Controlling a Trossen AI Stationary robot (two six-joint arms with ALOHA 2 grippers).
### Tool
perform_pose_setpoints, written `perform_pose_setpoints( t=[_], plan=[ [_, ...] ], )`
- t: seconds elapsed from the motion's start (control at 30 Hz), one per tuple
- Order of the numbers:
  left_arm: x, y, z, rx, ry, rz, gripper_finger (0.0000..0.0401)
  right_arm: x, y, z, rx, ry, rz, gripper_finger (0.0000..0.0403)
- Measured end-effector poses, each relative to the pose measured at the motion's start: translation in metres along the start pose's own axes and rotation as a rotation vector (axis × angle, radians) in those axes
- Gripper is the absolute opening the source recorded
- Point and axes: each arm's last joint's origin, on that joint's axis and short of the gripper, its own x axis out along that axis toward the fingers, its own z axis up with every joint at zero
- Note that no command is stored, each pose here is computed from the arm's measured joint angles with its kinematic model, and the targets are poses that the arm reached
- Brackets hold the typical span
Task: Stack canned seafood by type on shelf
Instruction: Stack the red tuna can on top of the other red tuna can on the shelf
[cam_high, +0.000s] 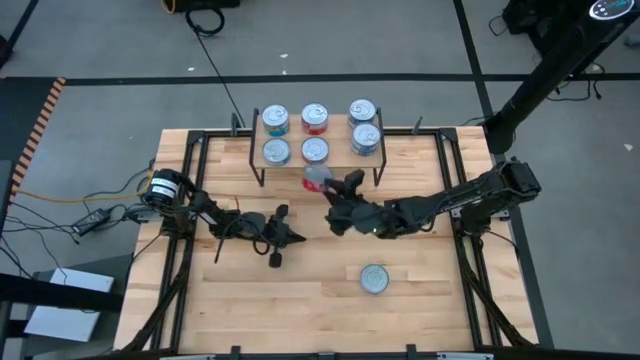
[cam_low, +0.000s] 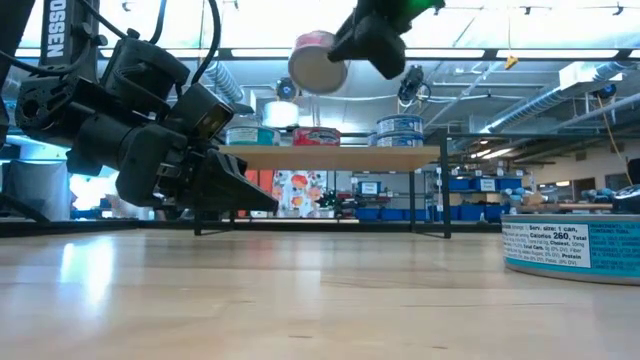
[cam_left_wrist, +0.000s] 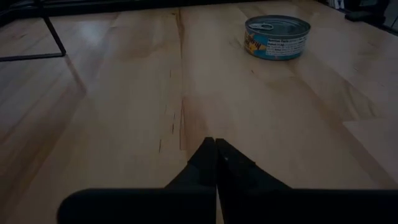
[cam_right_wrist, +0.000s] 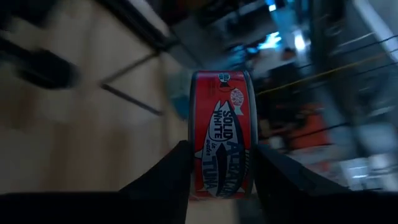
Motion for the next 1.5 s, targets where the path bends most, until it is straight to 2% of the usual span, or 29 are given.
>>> perform_pose_setpoints(
  t=[0.2, 0.53, 0.67, 0.93, 1.13, 1.33, 1.5],
  plan=[
    [0.000, 0.000, 0.000, 0.000, 0.000, 0.001, 0.0000, 0.028, -0.022, -0.015, -0.155, 0.079, -0.084, 0.0155],
    [0.000, 0.000, 0.000, 0.002, 0.001, 0.000, 0.0000, 0.059, -0.039, -0.041, -0.210, 0.081, -0.029, 0.0155],
    [0.000, 0.000, 0.000, 0.005, 0.001, 0.000, 0.0000, 0.065, -0.039, -0.048, -0.230, 0.067, 0.029, 0.0155],
    [0.001, 0.000, 0.000, 0.006, 0.001, 0.000, 0.0000, 0.085, -0.025, -0.058, -0.260, 0.095, 0.071, 0.0155],
    [0.001, 0.000, 0.000, 0.006, 0.004, -0.001, 0.0000, 0.094, -0.015, -0.060, -0.305, 0.137, 0.048, 0.0169],
    [0.001, 0.000, 0.000, 0.009, 0.007, -0.001, 0.0000, 0.094, -0.015, -0.058, -0.262, 0.125, 0.031, 0.0213],
    [0.001, 0.000, 0.000, 0.008, 0.007, -0.001, 0.0000, 0.094, -0.022, -0.053, -0.155, 0.135, 0.049, 0.0243]
  ],
)
